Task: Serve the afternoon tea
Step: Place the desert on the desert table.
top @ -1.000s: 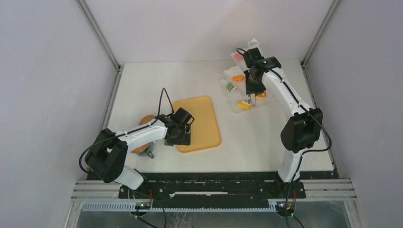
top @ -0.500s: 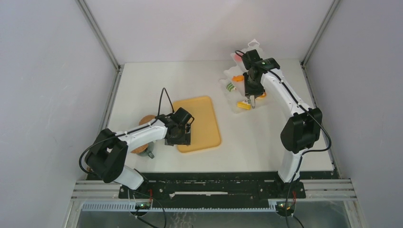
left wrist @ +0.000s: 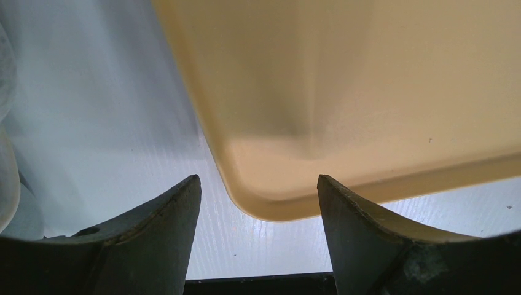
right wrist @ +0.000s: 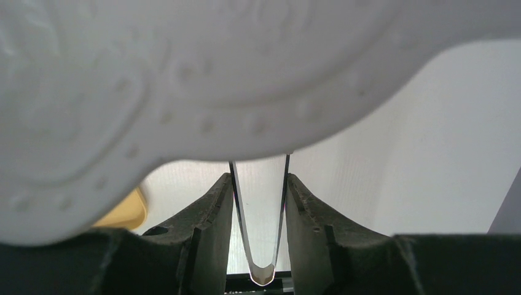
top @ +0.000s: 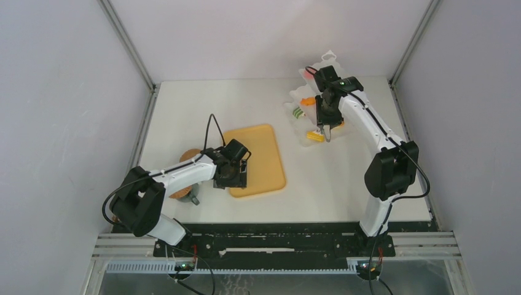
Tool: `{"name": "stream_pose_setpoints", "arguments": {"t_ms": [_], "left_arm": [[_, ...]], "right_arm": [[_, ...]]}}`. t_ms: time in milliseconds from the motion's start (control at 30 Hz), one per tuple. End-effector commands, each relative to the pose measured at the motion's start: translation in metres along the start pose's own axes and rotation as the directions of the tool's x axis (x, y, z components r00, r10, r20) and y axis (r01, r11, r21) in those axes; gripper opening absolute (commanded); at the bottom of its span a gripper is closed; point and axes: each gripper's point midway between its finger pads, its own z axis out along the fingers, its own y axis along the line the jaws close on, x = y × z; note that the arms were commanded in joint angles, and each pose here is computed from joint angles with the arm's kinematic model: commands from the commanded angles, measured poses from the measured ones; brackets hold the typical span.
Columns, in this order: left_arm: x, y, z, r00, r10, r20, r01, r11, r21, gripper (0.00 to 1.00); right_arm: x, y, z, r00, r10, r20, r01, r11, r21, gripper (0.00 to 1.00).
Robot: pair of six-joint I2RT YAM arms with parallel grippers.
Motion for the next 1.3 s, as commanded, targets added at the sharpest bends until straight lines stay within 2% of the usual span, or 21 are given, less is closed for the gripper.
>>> {"name": "stream_pose_setpoints", "arguments": {"t_ms": [0, 1000, 1167, 1267], "left_arm": [[-0.013, -0.007, -0.006, 0.999, -0.003, 0.042, 0.001, 0.999, 0.032, 0.74], [-0.015, -0.005, -0.007, 0.999, -0.009, 0.047, 0.008, 1.0, 0.016, 0.75], [-0.016, -0.004, -0.005, 0.999, -0.008, 0.047, 0.008, 1.0, 0.005, 0.74], [-0.018, -0.004, -0.005, 0.999, -0.007, 0.052, 0.007, 1.0, -0.001, 0.74]], "right_arm": [[-0.015, -0.002, -0.023, 0.995, 0.043, 0.092, -0.04, 0.999, -0.029, 0.42], [-0.013, 0.006, -0.065, 0.98, 0.009, 0.201, 0.001, 0.999, -0.05, 0.41], [0.001, 0.03, -0.08, 0.968, -0.049, 0.247, 0.069, 0.995, -0.073, 0.35], [0.014, 0.055, -0.087, 0.958, -0.084, 0.273, 0.117, 0.987, -0.108, 0.27]]}}
